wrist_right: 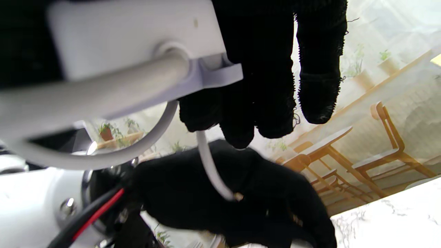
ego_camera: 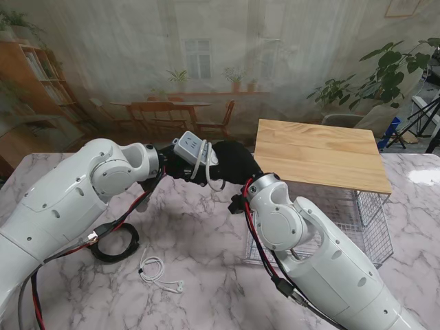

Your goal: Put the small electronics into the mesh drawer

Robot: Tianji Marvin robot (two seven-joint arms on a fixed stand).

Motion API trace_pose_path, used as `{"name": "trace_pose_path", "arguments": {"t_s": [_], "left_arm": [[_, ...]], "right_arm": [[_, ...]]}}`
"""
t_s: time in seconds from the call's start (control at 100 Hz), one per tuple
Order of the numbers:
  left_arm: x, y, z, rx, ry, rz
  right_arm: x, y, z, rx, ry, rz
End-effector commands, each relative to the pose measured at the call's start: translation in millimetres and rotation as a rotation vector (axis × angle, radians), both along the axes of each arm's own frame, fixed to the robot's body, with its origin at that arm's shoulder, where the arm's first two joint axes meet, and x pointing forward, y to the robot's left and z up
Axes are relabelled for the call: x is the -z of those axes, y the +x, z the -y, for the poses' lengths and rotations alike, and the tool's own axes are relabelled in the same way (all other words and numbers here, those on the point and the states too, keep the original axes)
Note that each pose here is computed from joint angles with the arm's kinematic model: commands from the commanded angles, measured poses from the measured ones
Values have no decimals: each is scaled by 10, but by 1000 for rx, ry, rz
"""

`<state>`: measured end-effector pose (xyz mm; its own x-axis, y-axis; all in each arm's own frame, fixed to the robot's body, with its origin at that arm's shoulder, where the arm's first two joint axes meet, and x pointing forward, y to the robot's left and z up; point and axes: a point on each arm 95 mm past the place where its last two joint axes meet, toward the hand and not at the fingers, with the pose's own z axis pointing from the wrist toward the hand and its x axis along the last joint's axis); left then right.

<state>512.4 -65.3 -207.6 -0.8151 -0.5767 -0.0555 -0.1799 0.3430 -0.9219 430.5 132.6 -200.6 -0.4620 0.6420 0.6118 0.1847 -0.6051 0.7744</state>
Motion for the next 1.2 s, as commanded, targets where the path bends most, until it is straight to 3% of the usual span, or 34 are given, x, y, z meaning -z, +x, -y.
{"name": "trace_pose_path", "arguments": {"t_s": [0.0, 0.17, 0.37, 0.61, 0.82, 1.19], "left_arm": [[98, -44, -40, 16, 43, -13], [156, -72, -132, 9, 56, 1], [163, -128, -277, -32, -11, 37], [154, -212, -358, -13, -80, 75], [177, -273, -361, 31, -44, 71], [212, -329, -405, 36, -38, 66]], "right_arm": [[-106, 18, 58, 34, 28, 24], [-160, 34, 198, 88, 44, 46], [-195, 62, 302, 120, 13, 82], [-234, 105, 366, 146, -22, 109], [-290, 152, 436, 193, -10, 120], [-313, 185, 581, 253, -2, 136]]}}
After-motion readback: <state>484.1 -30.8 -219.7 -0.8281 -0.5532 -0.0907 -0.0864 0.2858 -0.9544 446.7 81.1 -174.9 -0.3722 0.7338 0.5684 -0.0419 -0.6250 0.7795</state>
